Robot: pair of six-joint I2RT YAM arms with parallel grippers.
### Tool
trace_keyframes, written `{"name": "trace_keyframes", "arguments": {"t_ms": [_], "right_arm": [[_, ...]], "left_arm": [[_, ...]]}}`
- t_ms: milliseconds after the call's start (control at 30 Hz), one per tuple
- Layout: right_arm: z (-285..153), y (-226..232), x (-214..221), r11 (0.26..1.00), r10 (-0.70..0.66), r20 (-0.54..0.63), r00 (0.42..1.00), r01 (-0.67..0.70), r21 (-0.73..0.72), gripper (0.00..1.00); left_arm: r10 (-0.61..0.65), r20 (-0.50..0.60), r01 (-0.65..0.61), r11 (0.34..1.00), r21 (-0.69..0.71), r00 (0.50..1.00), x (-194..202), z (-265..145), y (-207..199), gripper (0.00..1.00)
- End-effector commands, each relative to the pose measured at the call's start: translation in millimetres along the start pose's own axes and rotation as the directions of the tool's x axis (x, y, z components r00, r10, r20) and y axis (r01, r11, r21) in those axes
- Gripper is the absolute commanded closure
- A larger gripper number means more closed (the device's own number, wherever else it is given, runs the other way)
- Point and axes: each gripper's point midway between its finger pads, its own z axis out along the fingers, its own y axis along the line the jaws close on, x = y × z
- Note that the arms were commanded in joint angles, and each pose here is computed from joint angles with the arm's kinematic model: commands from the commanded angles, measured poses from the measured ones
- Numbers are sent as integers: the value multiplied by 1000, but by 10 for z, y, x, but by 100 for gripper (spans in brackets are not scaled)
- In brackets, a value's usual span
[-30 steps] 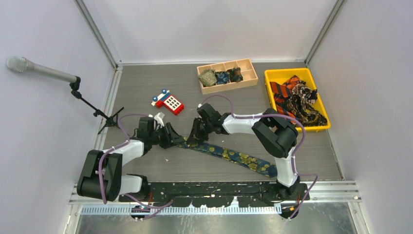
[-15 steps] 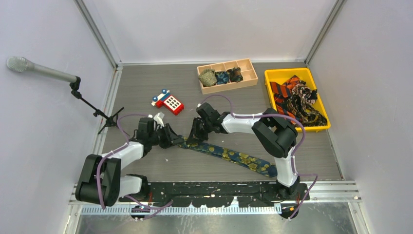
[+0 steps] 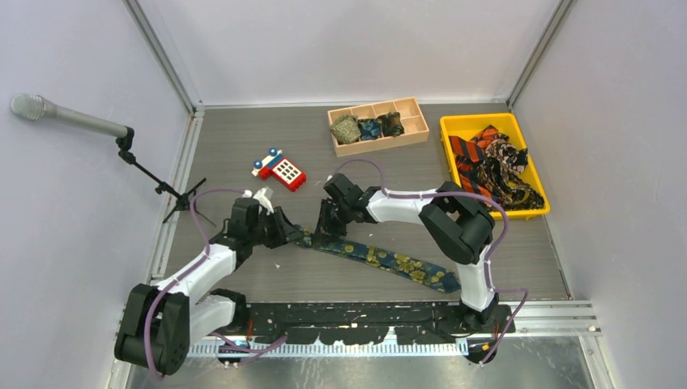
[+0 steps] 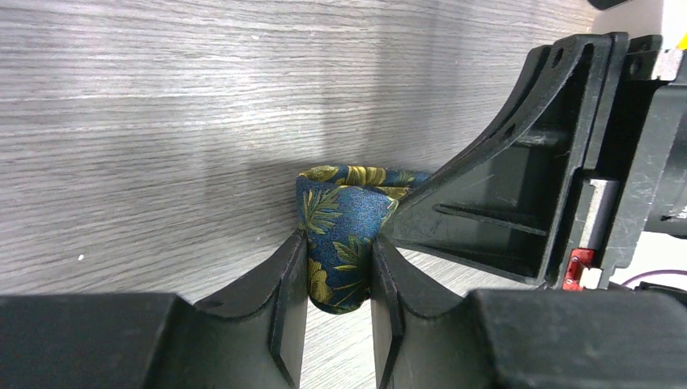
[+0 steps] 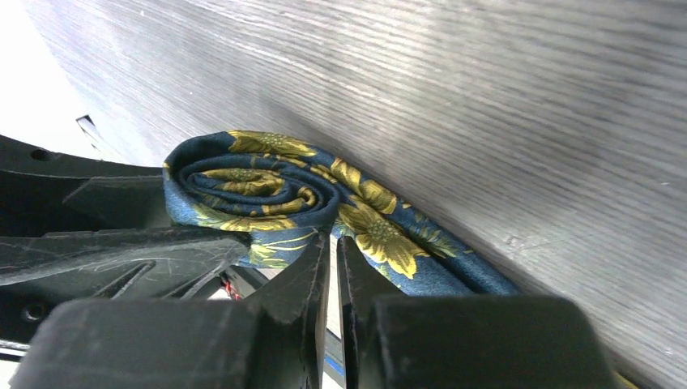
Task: Roll the ties
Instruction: Roll the tie at the center of the board.
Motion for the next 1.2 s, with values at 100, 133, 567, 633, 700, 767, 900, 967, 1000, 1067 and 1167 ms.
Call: {"name": "trace_keyframes", "arguments": {"t_ms": [100,133,567,633,700,767,900,967,1000,1067,1167], "right_arm": [[-13,338,-84,998,-44,28,999,45,-50,86],[-3,350,-82,998,-46,26,999,47,-50,86],[253,281,-116,999,-44,-4,999,44,-27,86],[290,275,-123,999,-46,-8,999,46,-23,86],[329,258,-139,999,-47,-13,999,47,-19,86],[338,268,-141,999,-49,-17,999,49,-21,86],[272,307,-138,998,-57,-9,998,56,-28,86],[226,301,-130,998,-59,-4,998,59,-24,86],[203,305,-120,998,-58,-4,998,58,-25,86],[177,299,-101,998,-57,-3,998,57,-27,86],[182,278,-73,998,-52,-5,999,51,-29,86]], "left_arm": [[72,56,-69,997,-42,996,-142,-55,-41,99],[74,60,-72,996,-45,995,-144,-61,-41,99],[96,103,-87,992,-92,990,-244,-110,-31,100],[99,107,-88,991,-104,989,-256,-116,-21,100],[102,109,-89,989,-119,989,-274,-124,-8,100],[110,114,-95,987,-132,987,-298,-135,3,100],[129,118,-107,979,-172,985,-333,-163,47,100],[142,125,-116,974,-192,982,-357,-175,69,100],[151,126,-123,972,-202,980,-364,-180,81,100],[168,127,-138,966,-218,978,-373,-185,92,100],[195,129,-161,958,-237,972,-385,-185,92,100]]}}
